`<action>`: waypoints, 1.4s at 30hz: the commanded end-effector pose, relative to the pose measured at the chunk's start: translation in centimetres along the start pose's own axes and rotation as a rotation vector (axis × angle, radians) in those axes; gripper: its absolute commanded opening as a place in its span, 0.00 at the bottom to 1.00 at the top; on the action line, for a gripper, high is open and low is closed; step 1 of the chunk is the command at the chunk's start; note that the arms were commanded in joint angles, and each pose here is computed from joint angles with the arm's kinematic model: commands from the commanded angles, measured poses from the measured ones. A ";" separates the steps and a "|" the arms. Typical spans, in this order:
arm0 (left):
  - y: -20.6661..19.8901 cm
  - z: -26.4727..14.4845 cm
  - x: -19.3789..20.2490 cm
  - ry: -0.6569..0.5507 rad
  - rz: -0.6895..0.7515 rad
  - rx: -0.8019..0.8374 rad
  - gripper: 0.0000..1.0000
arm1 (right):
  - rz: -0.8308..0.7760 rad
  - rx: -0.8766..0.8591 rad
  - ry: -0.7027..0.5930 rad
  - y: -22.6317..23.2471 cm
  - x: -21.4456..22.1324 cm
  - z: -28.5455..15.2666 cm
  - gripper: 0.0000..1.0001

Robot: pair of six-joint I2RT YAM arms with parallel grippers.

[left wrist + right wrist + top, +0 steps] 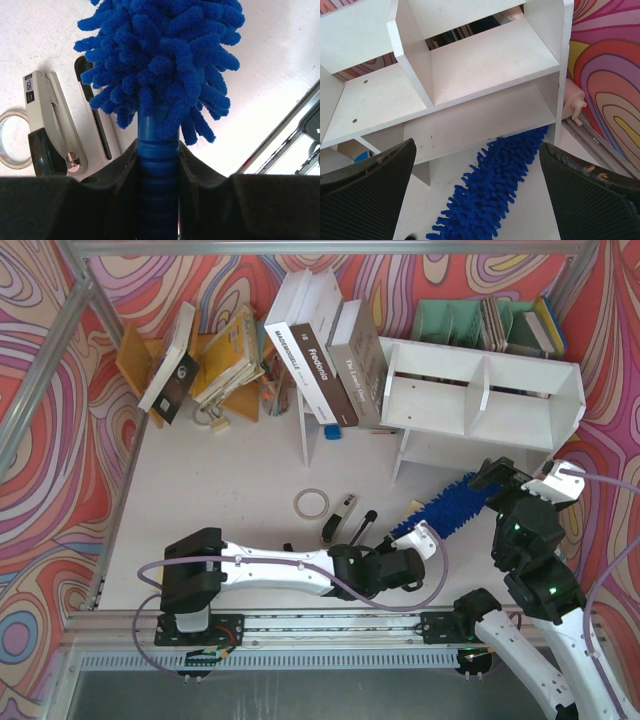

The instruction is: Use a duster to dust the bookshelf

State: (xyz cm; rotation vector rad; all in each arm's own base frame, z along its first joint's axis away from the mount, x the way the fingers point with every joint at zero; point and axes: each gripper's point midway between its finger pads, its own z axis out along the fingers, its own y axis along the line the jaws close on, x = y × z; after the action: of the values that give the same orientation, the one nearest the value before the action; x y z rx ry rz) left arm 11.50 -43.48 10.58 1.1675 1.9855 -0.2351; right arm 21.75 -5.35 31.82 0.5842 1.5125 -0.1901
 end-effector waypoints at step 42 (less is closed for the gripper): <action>0.4 2.5 -4.5 -0.082 -0.090 -0.008 0.00 | 0.018 -0.005 -0.028 -0.3 -0.6 -0.3 0.99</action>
State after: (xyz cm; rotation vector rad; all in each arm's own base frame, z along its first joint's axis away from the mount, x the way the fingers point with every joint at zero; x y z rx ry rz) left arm 14.04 -46.66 8.71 1.1485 2.0203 -0.2177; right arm 21.44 -5.45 32.05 0.5884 1.4996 -0.1825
